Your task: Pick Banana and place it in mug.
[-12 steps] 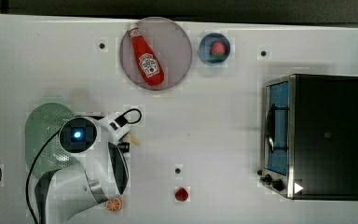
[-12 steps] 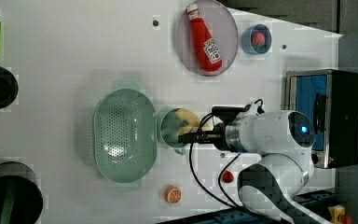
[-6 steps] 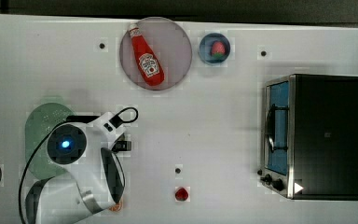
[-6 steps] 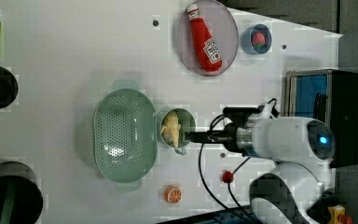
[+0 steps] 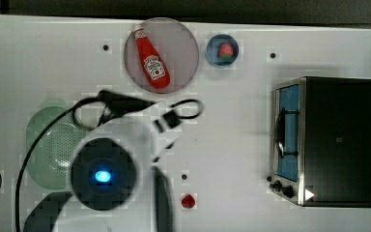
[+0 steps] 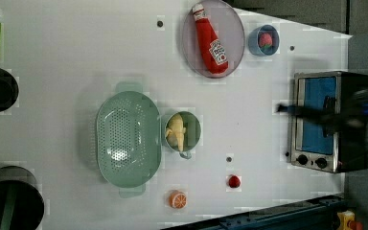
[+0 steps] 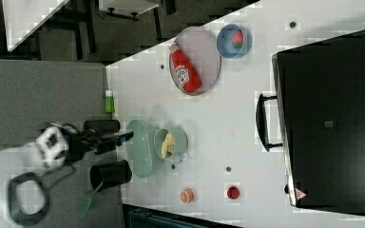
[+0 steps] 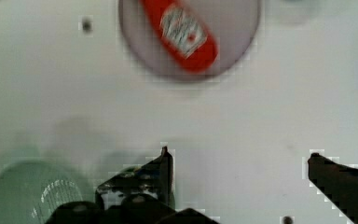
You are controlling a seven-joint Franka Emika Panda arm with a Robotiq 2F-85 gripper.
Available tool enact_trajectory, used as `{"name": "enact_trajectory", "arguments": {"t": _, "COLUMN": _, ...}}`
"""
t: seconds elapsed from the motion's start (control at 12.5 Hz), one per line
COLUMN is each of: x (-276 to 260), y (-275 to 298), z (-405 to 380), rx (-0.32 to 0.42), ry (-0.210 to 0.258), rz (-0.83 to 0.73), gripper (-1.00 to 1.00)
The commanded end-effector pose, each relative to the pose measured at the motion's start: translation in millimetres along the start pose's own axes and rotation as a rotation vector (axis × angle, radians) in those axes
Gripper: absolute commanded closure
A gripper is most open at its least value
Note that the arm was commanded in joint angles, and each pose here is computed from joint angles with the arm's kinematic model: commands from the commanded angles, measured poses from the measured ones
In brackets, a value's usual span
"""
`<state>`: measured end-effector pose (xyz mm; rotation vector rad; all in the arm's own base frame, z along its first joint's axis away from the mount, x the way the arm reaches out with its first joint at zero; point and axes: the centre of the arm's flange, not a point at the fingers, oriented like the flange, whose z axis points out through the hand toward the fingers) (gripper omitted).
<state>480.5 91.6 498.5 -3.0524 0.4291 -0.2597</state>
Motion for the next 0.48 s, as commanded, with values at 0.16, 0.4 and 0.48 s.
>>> {"name": "enact_trajectory", "arguments": {"t": 0.16, "x": 38, "y": 102, "z": -60, "rx": -0.034, "ry": -0.147, "rz": 0.241, "gripper": -1.0}}
{"name": "enact_trajectory", "arguments": {"t": 0.4, "x": 61, "y": 129, "z": -116, "rx": -0.077, "ry": -0.09, "rz": 0.274, "gripper": -1.0}}
{"name": "enact_trajectory", "arguments": {"t": 0.48, "x": 63, "y": 132, "z": -127, "rx": -0.103, "ry": -0.067, "rz": 0.27, "gripper": -1.0}}
